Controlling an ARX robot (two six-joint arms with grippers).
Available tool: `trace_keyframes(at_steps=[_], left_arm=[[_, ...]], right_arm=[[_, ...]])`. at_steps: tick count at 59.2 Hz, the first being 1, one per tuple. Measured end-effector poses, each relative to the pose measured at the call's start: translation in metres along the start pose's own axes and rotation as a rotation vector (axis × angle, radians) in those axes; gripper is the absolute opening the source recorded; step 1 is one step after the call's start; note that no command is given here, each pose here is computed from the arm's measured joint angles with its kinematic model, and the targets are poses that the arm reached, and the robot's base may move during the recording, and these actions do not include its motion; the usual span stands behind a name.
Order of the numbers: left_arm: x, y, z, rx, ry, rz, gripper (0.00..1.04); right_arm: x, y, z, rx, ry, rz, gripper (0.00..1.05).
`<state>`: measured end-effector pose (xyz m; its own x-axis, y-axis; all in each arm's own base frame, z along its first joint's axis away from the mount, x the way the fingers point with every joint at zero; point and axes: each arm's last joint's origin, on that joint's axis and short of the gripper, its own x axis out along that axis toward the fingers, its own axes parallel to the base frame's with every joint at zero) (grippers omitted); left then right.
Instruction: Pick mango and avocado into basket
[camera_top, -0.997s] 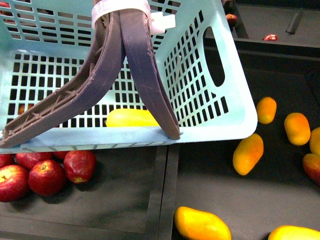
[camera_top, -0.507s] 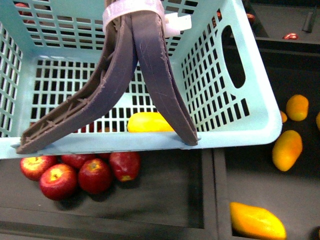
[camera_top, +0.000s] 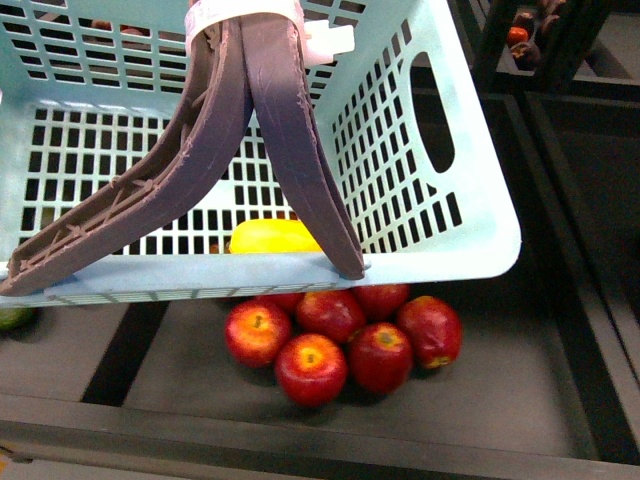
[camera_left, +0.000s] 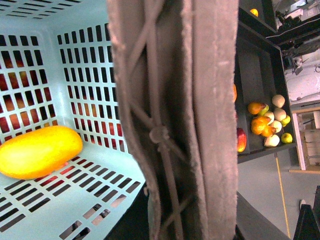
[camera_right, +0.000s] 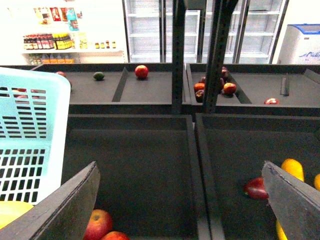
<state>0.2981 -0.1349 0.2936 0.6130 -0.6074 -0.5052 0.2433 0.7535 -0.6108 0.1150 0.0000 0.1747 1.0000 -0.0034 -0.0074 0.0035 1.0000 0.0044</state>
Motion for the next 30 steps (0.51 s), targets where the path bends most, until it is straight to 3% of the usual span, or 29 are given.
trace_keyframes(at_steps=[30], left_arm=[[0.0000,0.0002,0.0001,0.000,-0.004,0.005,0.17]], right_arm=[[0.0000,0.0001,-0.0009,0.000,0.003,0.003,0.97]])
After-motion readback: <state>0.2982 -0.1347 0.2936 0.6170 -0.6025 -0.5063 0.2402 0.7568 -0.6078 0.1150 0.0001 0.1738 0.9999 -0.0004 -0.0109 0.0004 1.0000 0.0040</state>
